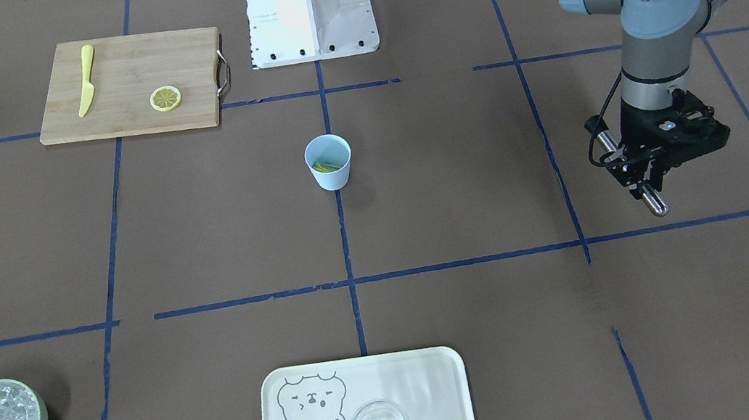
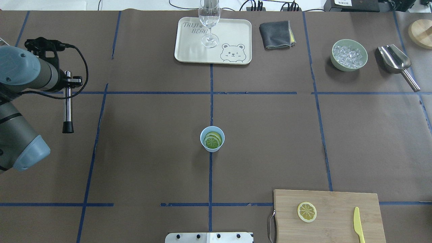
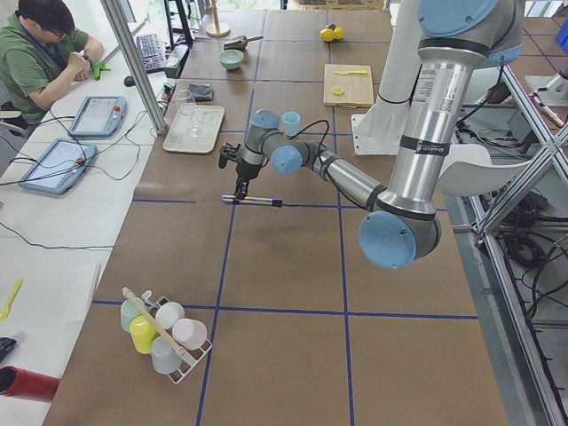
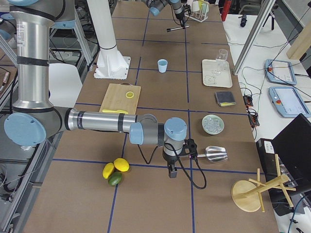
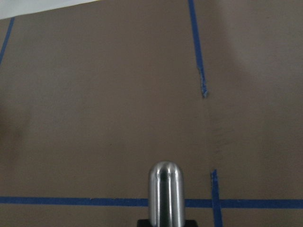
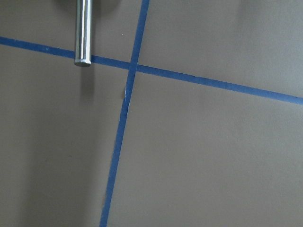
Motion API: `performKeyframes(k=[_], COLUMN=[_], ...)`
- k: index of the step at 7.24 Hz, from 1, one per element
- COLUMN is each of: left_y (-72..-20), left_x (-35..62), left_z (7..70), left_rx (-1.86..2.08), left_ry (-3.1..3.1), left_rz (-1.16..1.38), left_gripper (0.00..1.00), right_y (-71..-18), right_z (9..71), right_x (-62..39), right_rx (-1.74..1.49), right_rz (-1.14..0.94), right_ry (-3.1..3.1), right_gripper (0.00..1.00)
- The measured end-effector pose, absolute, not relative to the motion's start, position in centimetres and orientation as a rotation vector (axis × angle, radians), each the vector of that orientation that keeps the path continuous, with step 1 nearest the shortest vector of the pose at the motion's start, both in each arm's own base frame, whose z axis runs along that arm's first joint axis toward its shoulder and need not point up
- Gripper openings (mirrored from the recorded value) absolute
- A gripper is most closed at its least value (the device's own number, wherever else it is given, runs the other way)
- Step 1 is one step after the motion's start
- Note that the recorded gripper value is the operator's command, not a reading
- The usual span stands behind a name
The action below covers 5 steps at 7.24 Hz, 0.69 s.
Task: Squeeze lemon into cup
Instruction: 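Carry the muddler back to its spot with the left gripper, then lower the muddler onto the table and open the left gripper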
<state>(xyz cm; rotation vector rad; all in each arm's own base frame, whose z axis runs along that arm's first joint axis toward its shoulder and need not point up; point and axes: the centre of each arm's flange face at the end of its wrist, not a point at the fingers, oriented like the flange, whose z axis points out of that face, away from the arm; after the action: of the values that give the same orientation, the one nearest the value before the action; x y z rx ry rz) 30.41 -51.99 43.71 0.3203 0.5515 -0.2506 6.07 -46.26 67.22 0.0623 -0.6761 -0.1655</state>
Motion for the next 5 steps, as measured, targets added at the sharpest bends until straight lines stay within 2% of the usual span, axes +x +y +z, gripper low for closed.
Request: performKeyframes(k=[5], left_y=[-48.8], left_x=[36.0], left_z=[46.3], left_rx=[0.275], left_ry=[0.519], left_rz=[-0.121], left_gripper=[0.0], right_y=[-46.4], right_z=[67.1], right_x=[6.1], right_rx=[0.064], right_rz=[-0.165], right_ry=[-0.676], right_gripper=[1.0])
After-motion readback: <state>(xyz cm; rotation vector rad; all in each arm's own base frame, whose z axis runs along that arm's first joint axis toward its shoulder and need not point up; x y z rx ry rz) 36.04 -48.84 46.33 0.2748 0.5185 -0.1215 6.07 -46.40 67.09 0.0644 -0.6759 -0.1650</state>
